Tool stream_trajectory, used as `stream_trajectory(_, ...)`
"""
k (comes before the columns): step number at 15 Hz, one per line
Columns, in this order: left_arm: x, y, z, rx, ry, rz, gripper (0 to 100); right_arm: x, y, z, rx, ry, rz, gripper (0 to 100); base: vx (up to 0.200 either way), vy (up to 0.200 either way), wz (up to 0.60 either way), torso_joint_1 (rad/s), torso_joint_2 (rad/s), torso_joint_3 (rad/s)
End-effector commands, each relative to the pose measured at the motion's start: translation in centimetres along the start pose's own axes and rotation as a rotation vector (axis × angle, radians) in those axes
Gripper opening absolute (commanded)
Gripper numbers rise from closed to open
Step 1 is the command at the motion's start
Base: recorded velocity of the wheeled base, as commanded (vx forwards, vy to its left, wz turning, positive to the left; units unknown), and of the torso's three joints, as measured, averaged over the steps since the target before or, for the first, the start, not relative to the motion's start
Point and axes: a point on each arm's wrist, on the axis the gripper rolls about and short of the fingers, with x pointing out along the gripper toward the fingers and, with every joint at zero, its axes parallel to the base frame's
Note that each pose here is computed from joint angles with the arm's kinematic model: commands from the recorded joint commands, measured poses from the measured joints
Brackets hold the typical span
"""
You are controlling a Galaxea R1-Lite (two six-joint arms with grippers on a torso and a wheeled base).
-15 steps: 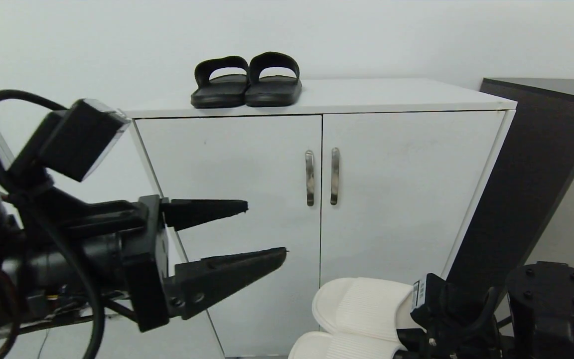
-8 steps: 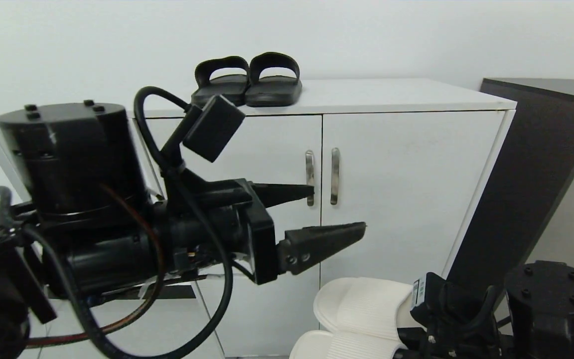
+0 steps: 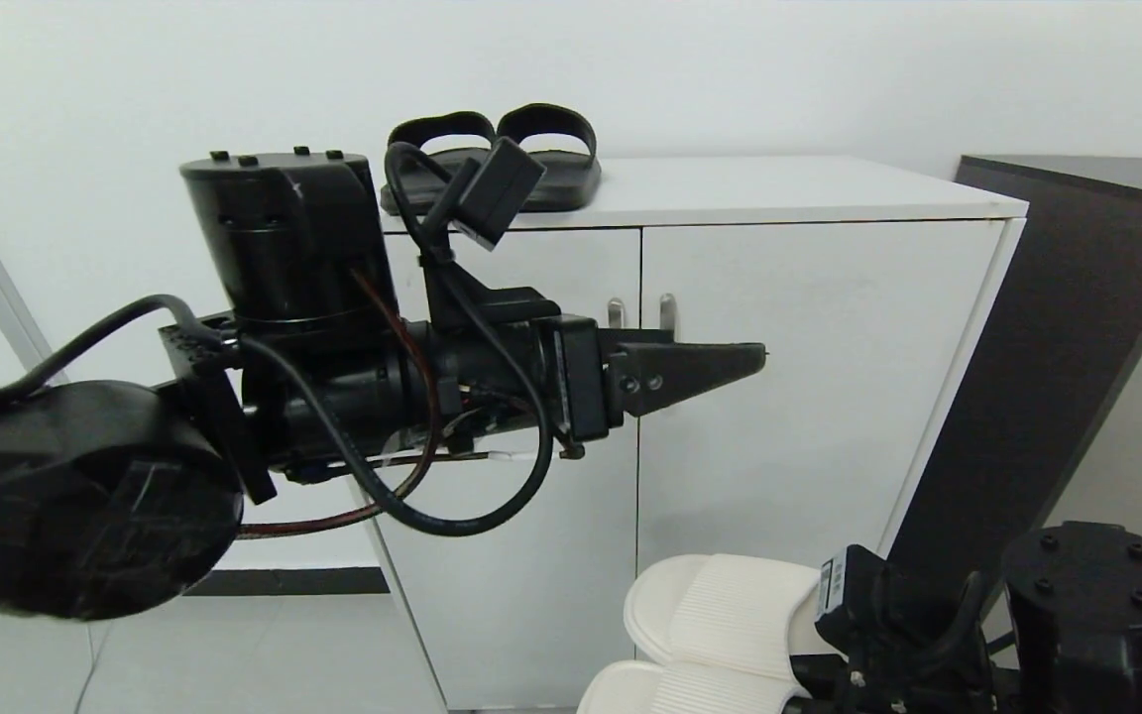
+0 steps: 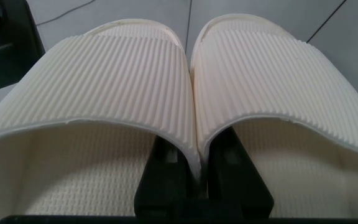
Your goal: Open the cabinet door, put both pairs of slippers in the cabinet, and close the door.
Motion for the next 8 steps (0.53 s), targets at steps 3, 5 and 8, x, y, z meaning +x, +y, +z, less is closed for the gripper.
stream_trajectory(3,1.2,3.3,-0.5,-0.02,0.009,0.074,100,0.0,0.0,-0.1,0.0,0.003,0.003,0,0.0,0.0,0.0,0.0,0.0,0.0)
stream_trajectory(5,1.9,4.3,-0.7,-0.024,0.002,0.118,100,0.0,0.0,-0.1,0.0,0.003,0.003,0,0.0,0.0,0.0,0.0,0.0,0.0)
stream_trajectory(8,2.7,5.0,-1.0,-0.027,0.007,0.134,100,0.1,0.0,-0.1,0.002,0.004,0.003,0,0.0,0.0,0.0,0.0,0.0,0.0)
